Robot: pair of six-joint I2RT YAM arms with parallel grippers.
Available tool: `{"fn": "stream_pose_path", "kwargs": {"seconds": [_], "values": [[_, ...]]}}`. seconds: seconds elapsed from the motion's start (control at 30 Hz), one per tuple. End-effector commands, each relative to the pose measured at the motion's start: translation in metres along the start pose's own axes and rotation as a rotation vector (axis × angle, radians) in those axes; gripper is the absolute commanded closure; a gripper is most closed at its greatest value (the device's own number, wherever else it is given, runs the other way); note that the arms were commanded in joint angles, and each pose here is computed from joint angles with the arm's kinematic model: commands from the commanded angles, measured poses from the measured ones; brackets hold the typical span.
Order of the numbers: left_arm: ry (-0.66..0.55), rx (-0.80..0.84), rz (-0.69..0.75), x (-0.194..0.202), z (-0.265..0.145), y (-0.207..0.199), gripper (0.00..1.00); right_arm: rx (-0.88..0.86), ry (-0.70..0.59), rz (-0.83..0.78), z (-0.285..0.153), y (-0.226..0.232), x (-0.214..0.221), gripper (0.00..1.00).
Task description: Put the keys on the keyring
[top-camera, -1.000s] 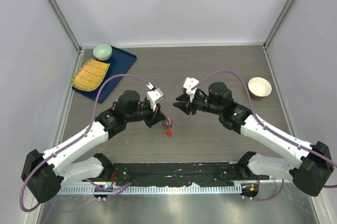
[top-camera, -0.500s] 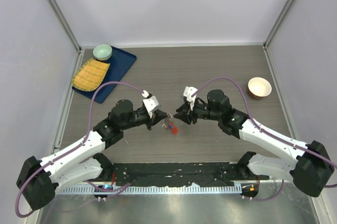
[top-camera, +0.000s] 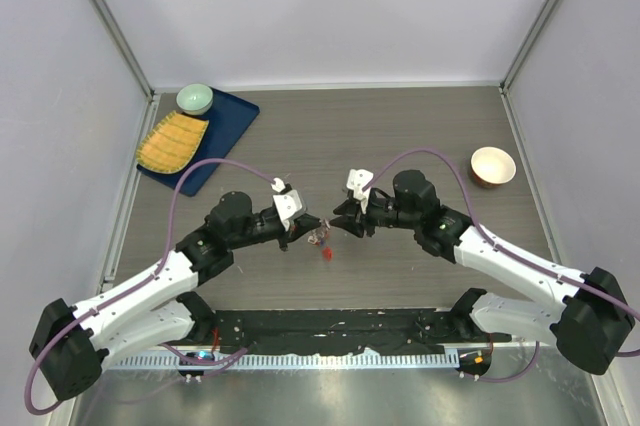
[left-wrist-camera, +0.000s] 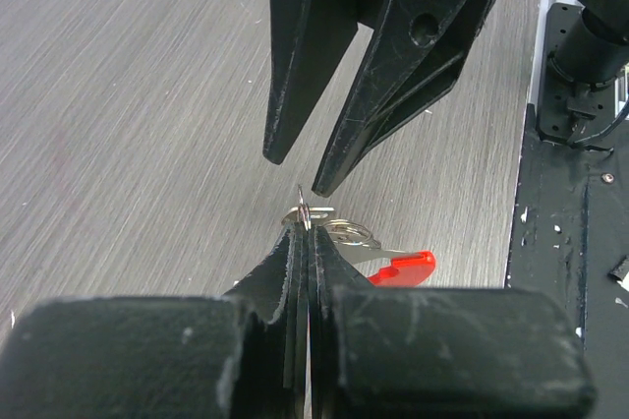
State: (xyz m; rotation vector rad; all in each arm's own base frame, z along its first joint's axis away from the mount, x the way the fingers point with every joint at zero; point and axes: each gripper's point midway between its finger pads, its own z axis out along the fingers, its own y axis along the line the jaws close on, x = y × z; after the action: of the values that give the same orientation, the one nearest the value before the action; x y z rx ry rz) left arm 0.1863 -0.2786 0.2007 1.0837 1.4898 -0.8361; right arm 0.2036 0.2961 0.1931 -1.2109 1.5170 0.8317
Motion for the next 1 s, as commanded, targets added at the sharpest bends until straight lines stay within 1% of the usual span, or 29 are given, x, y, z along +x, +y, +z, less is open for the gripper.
{"fn": "stream_pose_path", "kwargs": {"seconds": [0.0,0.13,0.33,0.8,0.97], "values": [[-0.105,0.028,0.072,-0.031,0.0,-0.004,1.0,-0.034,-0.071,-0.073,-0.001,0.001,-0.031,0.64],[-0.105,0.028,0.073,-0.032,0.0,-0.004,1.0,-0.075,-0.075,-0.079,0.0,0.007,-0.035,0.65],[-0.115,0.034,0.083,-0.036,-0.001,-0.005,1.0,-0.111,-0.051,-0.081,0.001,0.012,-0.031,0.72],[-0.129,0.067,0.093,-0.037,-0.004,-0.013,1.0,-0.137,-0.038,-0.093,0.003,0.014,-0.027,0.74],[-0.127,0.072,0.093,-0.036,-0.003,-0.013,1.0,-0.133,-0.047,-0.101,0.0,0.014,-0.03,0.79]]}}
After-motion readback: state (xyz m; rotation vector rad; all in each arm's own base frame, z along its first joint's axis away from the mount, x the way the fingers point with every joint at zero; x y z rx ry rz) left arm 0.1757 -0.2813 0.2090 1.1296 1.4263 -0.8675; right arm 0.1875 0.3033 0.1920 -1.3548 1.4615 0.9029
